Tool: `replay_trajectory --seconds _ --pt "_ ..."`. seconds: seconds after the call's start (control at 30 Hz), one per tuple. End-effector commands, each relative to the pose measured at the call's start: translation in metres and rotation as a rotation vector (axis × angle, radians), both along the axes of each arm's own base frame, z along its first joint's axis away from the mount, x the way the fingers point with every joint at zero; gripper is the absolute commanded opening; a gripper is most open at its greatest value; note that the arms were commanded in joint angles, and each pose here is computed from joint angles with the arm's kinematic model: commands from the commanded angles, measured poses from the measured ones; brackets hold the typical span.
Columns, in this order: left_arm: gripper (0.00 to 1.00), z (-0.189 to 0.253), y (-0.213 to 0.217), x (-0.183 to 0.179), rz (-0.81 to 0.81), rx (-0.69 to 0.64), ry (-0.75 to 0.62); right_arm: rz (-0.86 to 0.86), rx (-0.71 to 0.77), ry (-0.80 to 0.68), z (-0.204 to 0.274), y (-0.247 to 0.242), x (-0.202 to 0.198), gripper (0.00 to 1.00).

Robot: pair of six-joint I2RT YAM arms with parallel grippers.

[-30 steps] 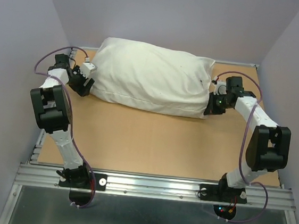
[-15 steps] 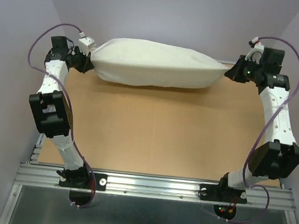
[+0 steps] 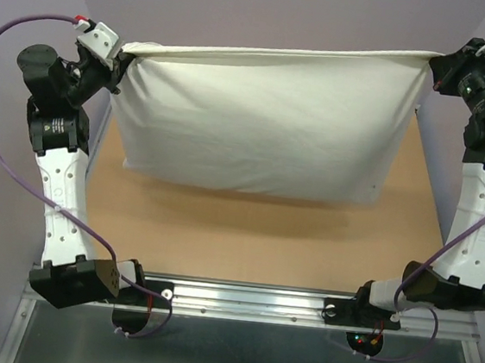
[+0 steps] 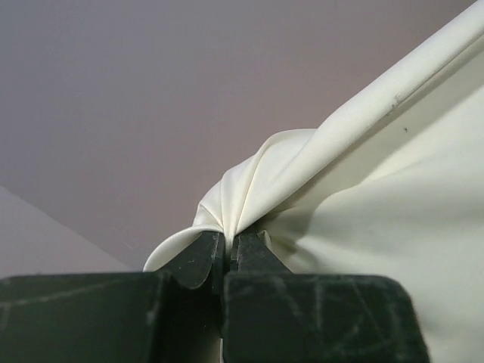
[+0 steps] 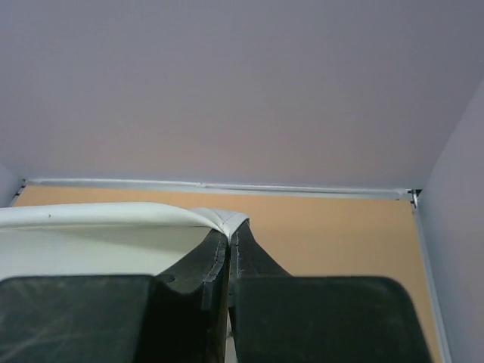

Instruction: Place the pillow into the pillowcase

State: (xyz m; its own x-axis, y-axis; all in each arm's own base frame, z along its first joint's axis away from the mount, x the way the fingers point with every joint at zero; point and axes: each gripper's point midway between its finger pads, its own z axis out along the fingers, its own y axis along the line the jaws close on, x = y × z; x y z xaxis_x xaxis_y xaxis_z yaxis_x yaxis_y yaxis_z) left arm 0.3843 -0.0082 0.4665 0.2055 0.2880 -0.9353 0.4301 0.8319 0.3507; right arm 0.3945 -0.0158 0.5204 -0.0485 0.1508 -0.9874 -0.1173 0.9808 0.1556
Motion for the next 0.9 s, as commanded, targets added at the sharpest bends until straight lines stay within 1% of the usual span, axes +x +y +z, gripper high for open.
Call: replay_trajectory --seconds 0.0,0.03,0.07,0.1,0.13,0.2,0.23,0.27,0.3,0.33,0.37,0.4,0.43,0.47,0.5,0.57,0.67,0.7,0.73,0.8,0.83,0.87 --pt "0.0 0.005 0.012 0.013 0.045 0.028 -0.077 -0.152 -0.053 -0.12 0.017 -0.037 0.006 0.01" --pt "0.0 -0.009 0.011 0.022 0.032 0.029 -0.044 -0.151 -0.045 -0.079 -0.007 -0.04 0.02 0.01" --pt "0.0 -0.017 0.008 0.029 0.028 0.029 -0.024 -0.15 -0.041 -0.061 -0.018 -0.042 0.028 0.01" --pt "0.0 -0.035 0.006 0.043 0.024 0.018 0.021 -0.162 -0.033 -0.045 -0.028 -0.046 0.036 0.01" --pt "0.0 -0.045 -0.006 0.052 -0.004 0.019 0.047 -0.169 -0.02 -0.004 -0.049 -0.051 0.055 0.0" --pt "0.0 -0.067 -0.013 0.072 -0.011 0.011 0.101 -0.184 -0.018 0.007 -0.064 -0.06 0.08 0.01" --pt "0.01 -0.081 -0.018 0.097 -0.005 0.018 0.13 -0.224 -0.015 0.028 -0.083 -0.072 0.105 0.0" --pt "0.1 -0.083 -0.015 0.111 0.028 0.013 0.138 -0.243 -0.019 0.048 -0.096 -0.08 0.121 0.0" --pt "0.2 -0.082 -0.008 0.126 0.078 -0.019 0.151 -0.263 -0.039 0.011 -0.082 -0.087 0.131 0.01" --pt "0.37 -0.073 0.007 0.152 0.161 -0.058 0.156 -0.319 -0.052 0.009 -0.084 -0.1 0.142 0.01" --pt "0.45 -0.065 0.022 0.163 0.216 -0.138 0.172 -0.333 -0.068 0.057 -0.115 -0.11 0.172 0.32" --pt "0.51 -0.048 0.033 0.178 0.252 -0.174 0.163 -0.377 -0.112 0.004 -0.091 -0.121 0.177 0.5" --pt "0.55 -0.041 0.041 0.183 0.272 -0.194 0.163 -0.41 -0.123 -0.003 -0.09 -0.129 0.183 0.67" --pt "0.6 -0.04 0.047 0.182 0.285 -0.212 0.191 -0.423 -0.16 0.017 -0.099 -0.135 0.191 0.91" --pt "0.63 -0.026 0.05 0.182 0.289 -0.207 0.162 -0.43 -0.171 -0.009 -0.083 -0.135 0.188 0.95" --pt "0.68 -0.026 0.057 0.176 0.322 -0.196 0.16 -0.438 -0.182 0.011 -0.086 -0.136 0.181 1.0" --pt "0.68 -0.041 0.052 0.159 0.314 -0.177 0.188 -0.37 -0.198 0.057 -0.098 -0.121 0.16 1.0" --pt "0.69 -0.052 0.051 0.151 0.314 -0.18 0.211 -0.323 -0.198 0.037 -0.087 -0.109 0.147 1.0" --pt "0.69 -0.058 0.05 0.148 0.315 -0.18 0.225 -0.292 -0.197 0.095 -0.113 -0.104 0.143 1.0" --pt "0.69 -0.072 0.047 0.142 0.31 -0.186 0.266 -0.235 -0.196 0.128 -0.125 -0.092 0.132 1.0" --pt "0.86 -0.083 0.044 0.138 0.295 -0.18 0.294 -0.185 -0.195 0.133 -0.124 -0.081 0.119 1.0" --pt "0.86 -0.093 0.044 0.135 0.298 -0.184 0.328 -0.154 -0.184 0.18 -0.145 -0.075 0.115 1.0"
